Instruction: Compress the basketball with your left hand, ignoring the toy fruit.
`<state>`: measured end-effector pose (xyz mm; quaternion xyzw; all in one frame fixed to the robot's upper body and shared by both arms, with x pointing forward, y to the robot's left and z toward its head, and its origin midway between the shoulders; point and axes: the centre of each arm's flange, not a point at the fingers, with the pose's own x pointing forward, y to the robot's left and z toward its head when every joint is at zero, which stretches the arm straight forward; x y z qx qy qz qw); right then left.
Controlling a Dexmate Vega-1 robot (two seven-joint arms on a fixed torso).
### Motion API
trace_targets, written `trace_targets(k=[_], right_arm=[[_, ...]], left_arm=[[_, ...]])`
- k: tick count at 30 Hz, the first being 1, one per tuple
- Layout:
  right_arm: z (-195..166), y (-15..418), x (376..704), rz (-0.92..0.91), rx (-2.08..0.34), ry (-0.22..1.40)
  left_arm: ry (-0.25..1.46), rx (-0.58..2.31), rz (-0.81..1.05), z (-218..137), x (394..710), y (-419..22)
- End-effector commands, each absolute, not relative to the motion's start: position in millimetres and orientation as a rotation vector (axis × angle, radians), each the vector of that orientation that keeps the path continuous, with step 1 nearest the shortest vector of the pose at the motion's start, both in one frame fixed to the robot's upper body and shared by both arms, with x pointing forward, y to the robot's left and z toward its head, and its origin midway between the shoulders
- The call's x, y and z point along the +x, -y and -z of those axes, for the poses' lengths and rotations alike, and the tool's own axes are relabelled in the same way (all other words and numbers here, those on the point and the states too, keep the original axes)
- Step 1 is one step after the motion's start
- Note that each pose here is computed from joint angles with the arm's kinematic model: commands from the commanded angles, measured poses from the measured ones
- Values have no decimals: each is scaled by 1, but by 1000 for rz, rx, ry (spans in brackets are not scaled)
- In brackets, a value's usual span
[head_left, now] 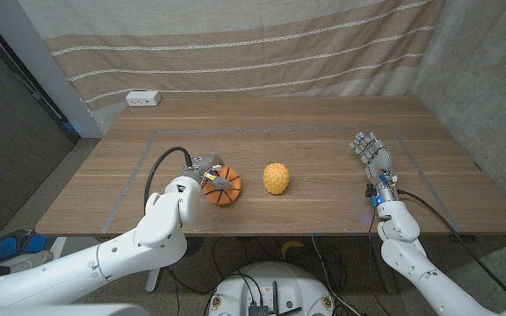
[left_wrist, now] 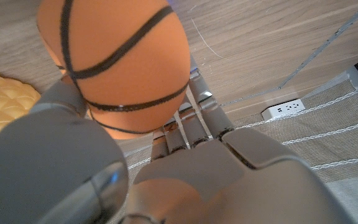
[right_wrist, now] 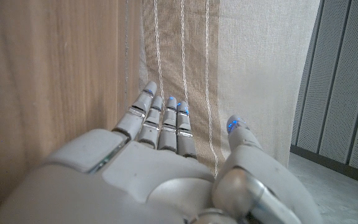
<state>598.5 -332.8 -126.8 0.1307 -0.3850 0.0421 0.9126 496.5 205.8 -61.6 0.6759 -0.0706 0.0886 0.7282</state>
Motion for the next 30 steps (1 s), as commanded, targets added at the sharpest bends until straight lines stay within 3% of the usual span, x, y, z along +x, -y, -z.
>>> trace_targets(k=[1,30], right_arm=[[126,334,597,-77,260,789],[126,335,603,-67,255,773]], left_arm=[[137,1484,-235,71,505,-208],[295,1420,-287,63,503,-207]])
